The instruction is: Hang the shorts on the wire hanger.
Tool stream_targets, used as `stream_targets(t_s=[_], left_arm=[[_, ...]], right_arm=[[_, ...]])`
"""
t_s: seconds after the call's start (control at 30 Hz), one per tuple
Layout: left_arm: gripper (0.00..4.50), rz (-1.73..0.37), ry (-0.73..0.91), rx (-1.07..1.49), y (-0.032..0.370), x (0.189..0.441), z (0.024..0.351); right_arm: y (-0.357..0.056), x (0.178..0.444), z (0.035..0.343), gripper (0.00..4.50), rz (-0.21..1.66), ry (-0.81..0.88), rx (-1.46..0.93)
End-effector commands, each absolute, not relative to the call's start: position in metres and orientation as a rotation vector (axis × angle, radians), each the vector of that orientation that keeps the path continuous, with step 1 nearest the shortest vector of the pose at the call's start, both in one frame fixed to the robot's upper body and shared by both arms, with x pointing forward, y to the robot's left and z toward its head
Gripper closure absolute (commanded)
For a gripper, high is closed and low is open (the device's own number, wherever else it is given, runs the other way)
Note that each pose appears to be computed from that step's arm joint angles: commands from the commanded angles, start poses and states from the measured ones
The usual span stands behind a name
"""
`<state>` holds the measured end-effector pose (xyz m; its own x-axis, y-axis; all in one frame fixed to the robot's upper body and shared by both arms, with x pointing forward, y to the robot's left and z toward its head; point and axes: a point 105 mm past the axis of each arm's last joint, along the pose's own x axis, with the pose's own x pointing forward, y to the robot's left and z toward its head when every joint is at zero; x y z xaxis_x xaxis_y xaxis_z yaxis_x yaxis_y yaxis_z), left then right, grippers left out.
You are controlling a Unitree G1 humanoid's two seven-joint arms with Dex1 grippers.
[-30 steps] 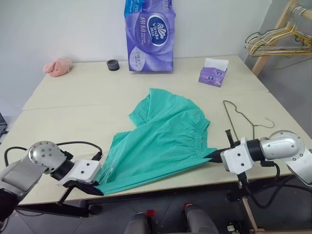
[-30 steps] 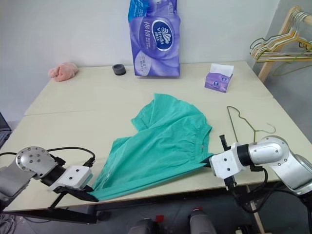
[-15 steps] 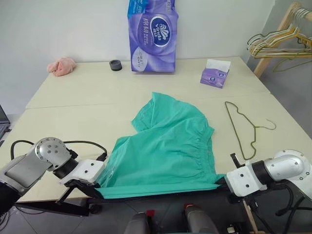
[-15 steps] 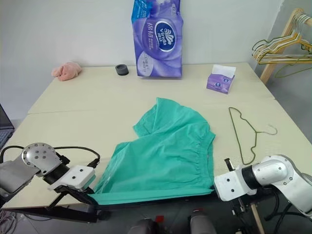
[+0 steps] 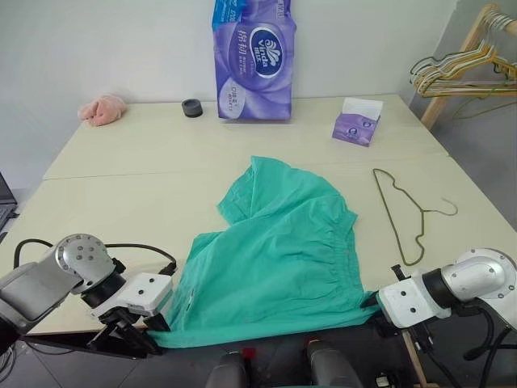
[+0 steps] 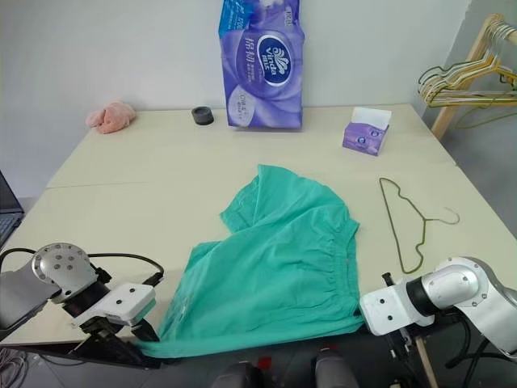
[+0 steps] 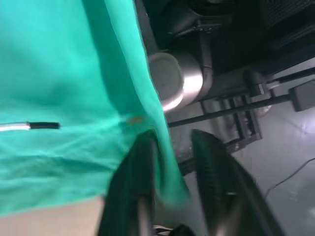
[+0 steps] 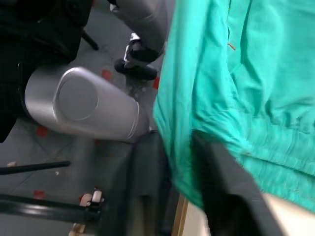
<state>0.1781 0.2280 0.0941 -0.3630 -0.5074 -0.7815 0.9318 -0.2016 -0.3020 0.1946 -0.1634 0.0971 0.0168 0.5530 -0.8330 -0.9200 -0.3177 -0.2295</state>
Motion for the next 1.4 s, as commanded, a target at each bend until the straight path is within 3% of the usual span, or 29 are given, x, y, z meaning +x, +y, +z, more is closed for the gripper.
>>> stream_targets(t_s=[0.03,0.13,0.17,0.3,0.5,0.63,0.7,0.83,0.97,1.07,1.17,1.4], left_arm=[[2.18,-1.772,0.926,0.655,0.223,0.177,0.103],[1.33,-1.784,0.910,0.620,0.219,0.174,0.105],[1.02,-1.784,0.903,0.612,0.218,0.174,0.107],[1.02,-1.770,0.890,0.604,0.218,0.177,0.108],[1.02,-1.776,0.861,0.600,0.214,0.181,0.110],[1.02,-1.760,0.801,0.557,0.205,0.191,0.116],[1.02,-1.725,0.728,0.501,0.196,0.204,0.126],[1.02,-1.576,0.470,0.384,0.165,0.247,0.157],[1.02,-1.506,0.318,0.306,0.144,0.268,0.180],[1.02,-1.459,0.150,0.419,0.119,0.288,0.180],[1.02,-1.523,0.126,0.439,0.107,0.282,0.176],[1.02,-1.596,0.095,0.568,0.100,0.288,0.173]], right_arm=[[-0.167,0.202,0.108,1.94,1.579,0.442,-1.166],[-0.169,0.203,0.116,0.98,1.589,0.425,-1.188],[-0.168,0.203,0.119,0.93,1.590,0.417,-1.187],[-0.169,0.200,0.130,0.93,1.609,0.417,-1.185],[-0.158,0.171,0.142,0.93,1.720,0.471,-1.021],[-0.147,0.179,0.156,0.93,1.639,0.410,-0.869],[-0.144,0.196,0.168,0.93,1.527,0.347,-0.798],[-0.147,0.251,0.198,0.93,1.130,0.132,-0.617],[-0.162,0.275,0.203,0.93,0.879,0.077,-0.548],[-0.203,0.301,0.189,0.93,0.470,0.108,-0.431],[-0.231,0.301,0.166,0.93,0.205,0.234,-0.285],[-0.244,0.285,0.121,0.93,0.036,0.481,-0.106]])
